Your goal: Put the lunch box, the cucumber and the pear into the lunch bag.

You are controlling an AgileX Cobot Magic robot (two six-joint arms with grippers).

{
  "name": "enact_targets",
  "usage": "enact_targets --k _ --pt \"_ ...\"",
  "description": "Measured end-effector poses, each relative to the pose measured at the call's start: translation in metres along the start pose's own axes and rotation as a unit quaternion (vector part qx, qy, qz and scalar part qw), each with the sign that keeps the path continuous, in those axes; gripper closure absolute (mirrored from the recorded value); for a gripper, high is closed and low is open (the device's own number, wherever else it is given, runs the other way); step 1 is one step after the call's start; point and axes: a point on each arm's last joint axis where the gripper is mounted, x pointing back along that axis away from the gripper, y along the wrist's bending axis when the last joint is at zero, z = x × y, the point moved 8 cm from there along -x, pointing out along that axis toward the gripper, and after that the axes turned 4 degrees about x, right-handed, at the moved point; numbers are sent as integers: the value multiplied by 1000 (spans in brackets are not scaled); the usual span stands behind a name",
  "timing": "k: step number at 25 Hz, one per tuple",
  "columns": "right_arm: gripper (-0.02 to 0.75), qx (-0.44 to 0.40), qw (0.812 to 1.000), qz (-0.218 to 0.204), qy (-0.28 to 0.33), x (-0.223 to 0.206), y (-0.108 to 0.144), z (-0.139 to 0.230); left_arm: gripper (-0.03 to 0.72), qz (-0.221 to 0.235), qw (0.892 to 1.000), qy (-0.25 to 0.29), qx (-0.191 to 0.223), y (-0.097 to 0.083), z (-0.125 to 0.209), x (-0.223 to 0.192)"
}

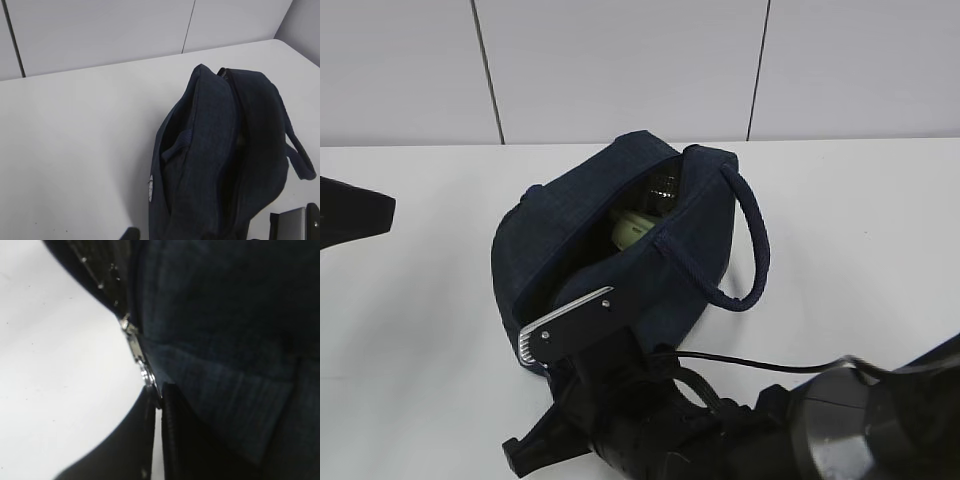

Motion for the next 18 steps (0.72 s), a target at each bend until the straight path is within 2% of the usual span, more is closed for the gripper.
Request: enact_targets --k 9,18 --pt "706 17 1000 -9 -3 0 3 -1 450 0 1000 0 0 0 0 0" --pt "594 29 999 -17 -6 0 6 -2 450 0 1000 0 0 0 0 0"
